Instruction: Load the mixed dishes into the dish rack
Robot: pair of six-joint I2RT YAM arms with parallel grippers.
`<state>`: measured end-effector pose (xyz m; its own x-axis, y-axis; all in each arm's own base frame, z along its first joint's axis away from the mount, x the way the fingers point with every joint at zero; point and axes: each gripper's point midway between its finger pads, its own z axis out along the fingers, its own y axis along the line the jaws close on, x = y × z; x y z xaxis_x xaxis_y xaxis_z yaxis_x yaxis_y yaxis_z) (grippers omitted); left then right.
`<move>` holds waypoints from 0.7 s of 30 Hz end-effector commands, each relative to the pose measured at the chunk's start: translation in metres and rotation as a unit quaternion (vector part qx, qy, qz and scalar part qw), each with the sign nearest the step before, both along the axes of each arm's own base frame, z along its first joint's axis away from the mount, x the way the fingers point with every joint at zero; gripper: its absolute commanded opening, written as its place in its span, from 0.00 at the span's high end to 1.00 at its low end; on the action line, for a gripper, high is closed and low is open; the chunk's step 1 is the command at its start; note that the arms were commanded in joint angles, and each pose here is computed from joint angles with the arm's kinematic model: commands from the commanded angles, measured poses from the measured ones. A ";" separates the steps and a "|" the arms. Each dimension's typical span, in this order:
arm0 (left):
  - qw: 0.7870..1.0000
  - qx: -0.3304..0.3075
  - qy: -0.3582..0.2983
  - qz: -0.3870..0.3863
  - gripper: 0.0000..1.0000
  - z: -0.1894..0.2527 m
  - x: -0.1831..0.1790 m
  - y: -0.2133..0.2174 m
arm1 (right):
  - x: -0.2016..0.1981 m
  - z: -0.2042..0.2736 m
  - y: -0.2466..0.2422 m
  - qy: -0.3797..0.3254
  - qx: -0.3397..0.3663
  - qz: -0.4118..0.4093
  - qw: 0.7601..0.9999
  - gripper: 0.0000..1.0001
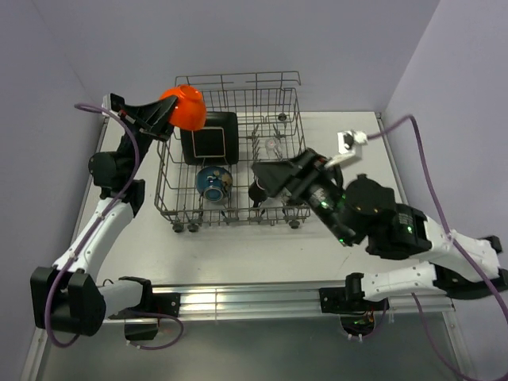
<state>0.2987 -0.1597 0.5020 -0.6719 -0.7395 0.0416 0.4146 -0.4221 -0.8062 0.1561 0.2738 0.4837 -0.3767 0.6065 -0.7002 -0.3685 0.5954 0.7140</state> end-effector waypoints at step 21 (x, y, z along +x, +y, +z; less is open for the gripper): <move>0.883 -0.392 -0.146 -0.212 1.00 0.125 -0.113 0.073 | 0.054 0.055 0.057 -0.005 0.567 0.191 0.801 0.34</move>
<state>0.2812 -0.1461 0.5883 -0.6302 -0.7560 0.1767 0.6101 -0.6230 -0.4895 0.2307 0.3585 0.4434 -0.5930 0.7923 0.1437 -0.2292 -0.3371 0.9131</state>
